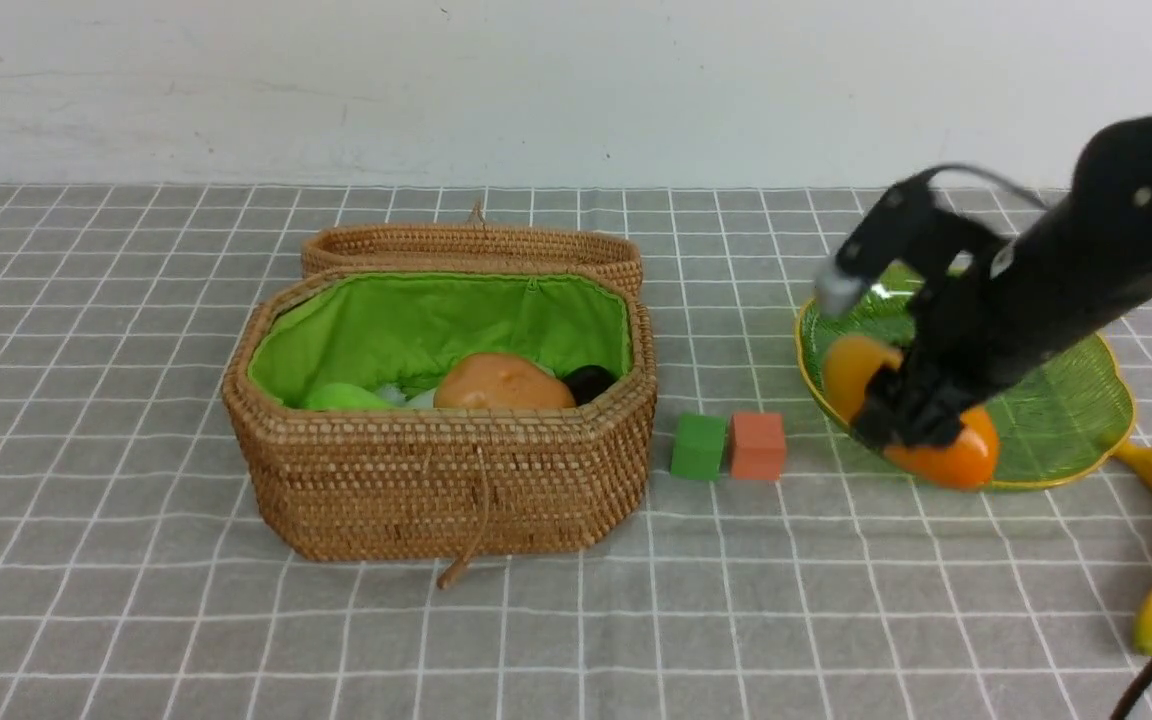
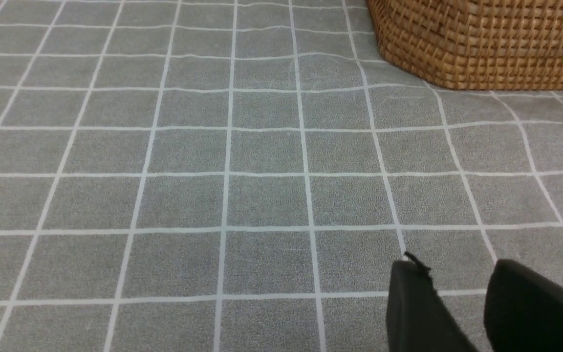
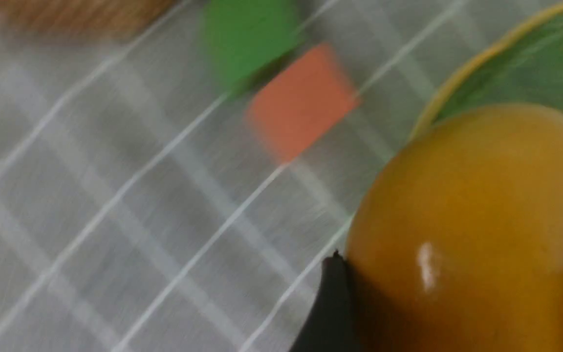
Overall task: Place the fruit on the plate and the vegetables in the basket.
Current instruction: Use the right arm to grab a mango and put it into the right plate, then use the right arm to grab a banana and put it into the right plate
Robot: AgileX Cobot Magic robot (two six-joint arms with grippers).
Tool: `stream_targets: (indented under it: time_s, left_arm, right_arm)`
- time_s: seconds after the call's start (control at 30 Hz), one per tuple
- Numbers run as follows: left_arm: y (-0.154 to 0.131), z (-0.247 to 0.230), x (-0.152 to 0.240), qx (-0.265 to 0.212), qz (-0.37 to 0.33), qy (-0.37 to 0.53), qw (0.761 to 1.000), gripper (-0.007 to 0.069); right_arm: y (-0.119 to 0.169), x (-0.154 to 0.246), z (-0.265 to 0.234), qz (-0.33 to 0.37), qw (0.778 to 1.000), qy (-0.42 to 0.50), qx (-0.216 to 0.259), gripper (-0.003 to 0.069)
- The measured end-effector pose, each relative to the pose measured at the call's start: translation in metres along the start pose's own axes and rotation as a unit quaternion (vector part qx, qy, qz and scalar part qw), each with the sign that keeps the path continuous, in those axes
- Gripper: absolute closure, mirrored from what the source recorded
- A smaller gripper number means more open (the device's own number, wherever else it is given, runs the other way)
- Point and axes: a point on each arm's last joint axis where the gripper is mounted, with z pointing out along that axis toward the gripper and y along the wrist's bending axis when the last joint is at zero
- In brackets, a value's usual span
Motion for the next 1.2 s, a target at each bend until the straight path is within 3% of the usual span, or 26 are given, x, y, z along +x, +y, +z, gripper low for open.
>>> stream_targets:
  time_s: [0.07, 0.1, 0.27, 0.47, 0.63, 0.77, 0.87, 0.97, 1.1, 1.2]
  left_arm:
    - [0.0, 0.0, 0.0, 0.0, 0.0, 0.0, 1.0, 0.0407]
    - [0.0, 0.0, 0.0, 0.0, 0.0, 0.0, 1.0, 0.0404]
    - [0.0, 0.0, 0.0, 0.0, 0.0, 0.0, 1.0, 0.0398]
    - [0.0, 0.0, 0.0, 0.0, 0.0, 0.0, 1.0, 0.0396]
    - [0.0, 0.0, 0.0, 0.0, 0.0, 0.0, 1.0, 0.0389]
    - [0.0, 0.0, 0.0, 0.0, 0.0, 0.0, 1.0, 0.0387]
    - [0.0, 0.0, 0.0, 0.0, 0.0, 0.0, 1.0, 0.0387]
    - [0.0, 0.0, 0.0, 0.0, 0.0, 0.0, 1.0, 0.0387]
    - [0.0, 0.0, 0.0, 0.0, 0.0, 0.0, 1.0, 0.0387]
    - [0.0, 0.0, 0.0, 0.0, 0.0, 0.0, 1.0, 0.0387]
  right_arm:
    - [-0.016, -0.001, -0.003, 0.053, 0.998, -0.027, 0.025, 0.0085]
    - [-0.04, 0.002, -0.004, 0.137, 0.987, -0.062, 0.061, 0.0085]
    - [-0.08, 0.023, 0.011, 0.291, 0.947, -0.087, 0.102, 0.0085]
    - [-0.103, 0.057, 0.049, 0.391, 0.913, -0.049, 0.108, 0.0083]
    - [-0.101, 0.064, 0.057, 0.401, 0.911, -0.023, 0.098, -0.0013]
    - [-0.1, 0.061, 0.054, 0.42, 0.902, -0.03, 0.091, -0.0019]
    - [-0.095, 0.054, 0.043, 0.462, 0.883, -0.042, 0.063, 0.0006]
    - [-0.081, 0.042, 0.019, 0.5, 0.866, -0.034, 0.003, 0.0054]
    - [-0.048, 0.031, -0.016, 0.468, 0.882, 0.01, -0.049, 0.0109]
    - [-0.033, 0.032, -0.036, 0.455, 0.889, 0.024, -0.042, 0.0118]
